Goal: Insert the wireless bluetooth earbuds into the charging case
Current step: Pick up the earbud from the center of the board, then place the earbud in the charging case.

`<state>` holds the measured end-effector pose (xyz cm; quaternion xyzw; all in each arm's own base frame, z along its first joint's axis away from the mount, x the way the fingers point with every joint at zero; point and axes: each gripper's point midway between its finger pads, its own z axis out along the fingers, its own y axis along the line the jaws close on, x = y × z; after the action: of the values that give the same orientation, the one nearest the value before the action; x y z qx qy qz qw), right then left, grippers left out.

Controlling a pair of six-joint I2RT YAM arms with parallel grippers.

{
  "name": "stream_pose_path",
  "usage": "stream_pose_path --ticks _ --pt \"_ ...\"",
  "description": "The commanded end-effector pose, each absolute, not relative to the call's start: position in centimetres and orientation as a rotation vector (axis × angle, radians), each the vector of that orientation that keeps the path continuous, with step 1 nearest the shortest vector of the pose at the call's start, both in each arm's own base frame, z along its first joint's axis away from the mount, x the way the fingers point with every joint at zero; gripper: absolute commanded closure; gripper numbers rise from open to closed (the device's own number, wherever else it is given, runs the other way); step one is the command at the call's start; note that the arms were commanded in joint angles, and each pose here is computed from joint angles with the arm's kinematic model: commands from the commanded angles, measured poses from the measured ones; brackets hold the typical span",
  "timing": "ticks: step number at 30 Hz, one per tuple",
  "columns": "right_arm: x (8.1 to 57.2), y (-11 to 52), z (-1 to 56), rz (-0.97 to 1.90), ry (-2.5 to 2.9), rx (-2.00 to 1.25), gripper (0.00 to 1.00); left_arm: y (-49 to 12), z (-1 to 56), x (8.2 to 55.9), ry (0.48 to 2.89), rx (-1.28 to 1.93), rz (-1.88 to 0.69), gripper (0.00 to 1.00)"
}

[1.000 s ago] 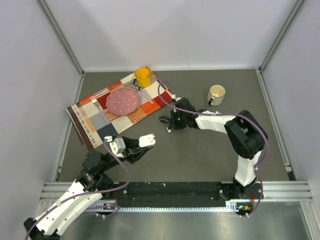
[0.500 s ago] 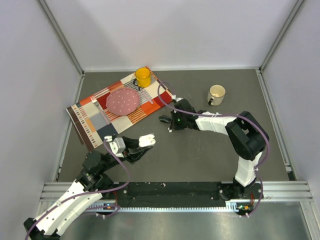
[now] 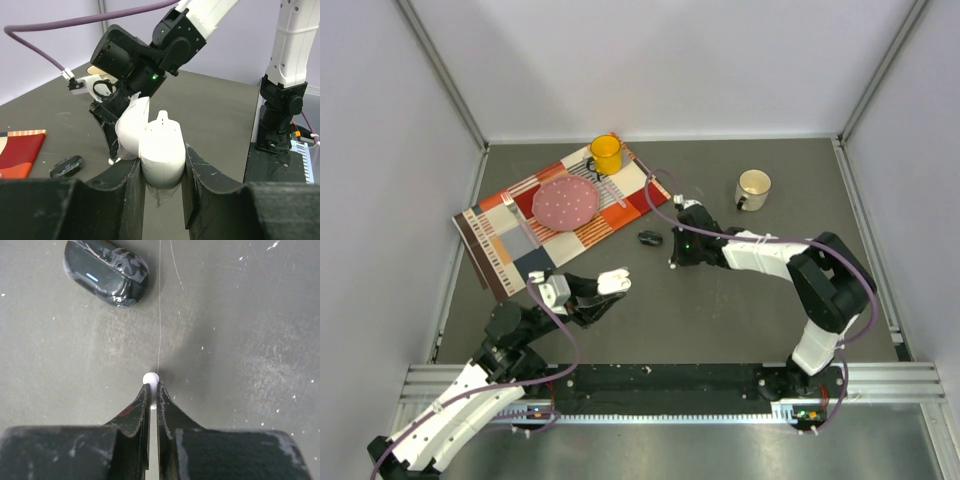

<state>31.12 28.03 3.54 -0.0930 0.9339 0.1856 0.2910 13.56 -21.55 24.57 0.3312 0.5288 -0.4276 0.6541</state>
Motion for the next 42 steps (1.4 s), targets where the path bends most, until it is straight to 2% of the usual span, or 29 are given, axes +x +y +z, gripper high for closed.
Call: stream_pose_path --ticks 1,10,11,15,21,24,26,27,36,38,42 --pt "31.6 28.9 8.6 0.576 2.351 -0.283 1.0 -21.2 26.2 13.3 1.156 0.726 -0.972 1.0" --pt "30.9 29.8 16.9 0.73 2.089 -0.415 1.0 -21.3 26.3 13.4 1.155 0.721 -0.976 1.0" --pt "31.0 30.0 19.7 0.767 1.985 -0.421 1.0 -21.2 26.3 13.4 1.155 0.721 -0.976 1.0" --pt "29.4 29.4 23.9 0.805 1.787 -0.517 1.0 -21.3 26.3 13.3 1.152 0.722 -0.976 1.0" --pt "27.1 29.0 28.8 0.803 1.561 -0.698 1.0 -21.3 26.3 13.4 1.145 0.716 -0.979 1.0" --pt "27.2 28.0 31.8 0.758 1.554 -0.675 1.0 -21.3 26.6 13.4 1.138 0.713 -0.98 1.0" --pt "26.4 28.1 31.9 0.756 1.587 -0.749 1.0 -21.2 27.3 13.4 1.114 0.704 -0.975 1.0" --pt "26.0 28.3 34.0 0.775 1.545 -0.769 1.0 -21.2 27.7 13.5 1.099 0.704 -0.971 1.0" --pt "19.2 30.8 42.1 1.122 1.359 -1.029 1.0 -21.5 31.3 14.2 0.985 0.741 -0.887 1.0" --pt "16.6 31.1 42.8 1.237 1.296 -1.126 1.0 -21.8 32.3 13.9 0.931 0.775 -0.877 1.0" --pt "14.3 30.5 42.5 1.327 1.307 -1.146 1.0 -22.1 33.8 14.0 0.892 0.797 -0.857 1.0"
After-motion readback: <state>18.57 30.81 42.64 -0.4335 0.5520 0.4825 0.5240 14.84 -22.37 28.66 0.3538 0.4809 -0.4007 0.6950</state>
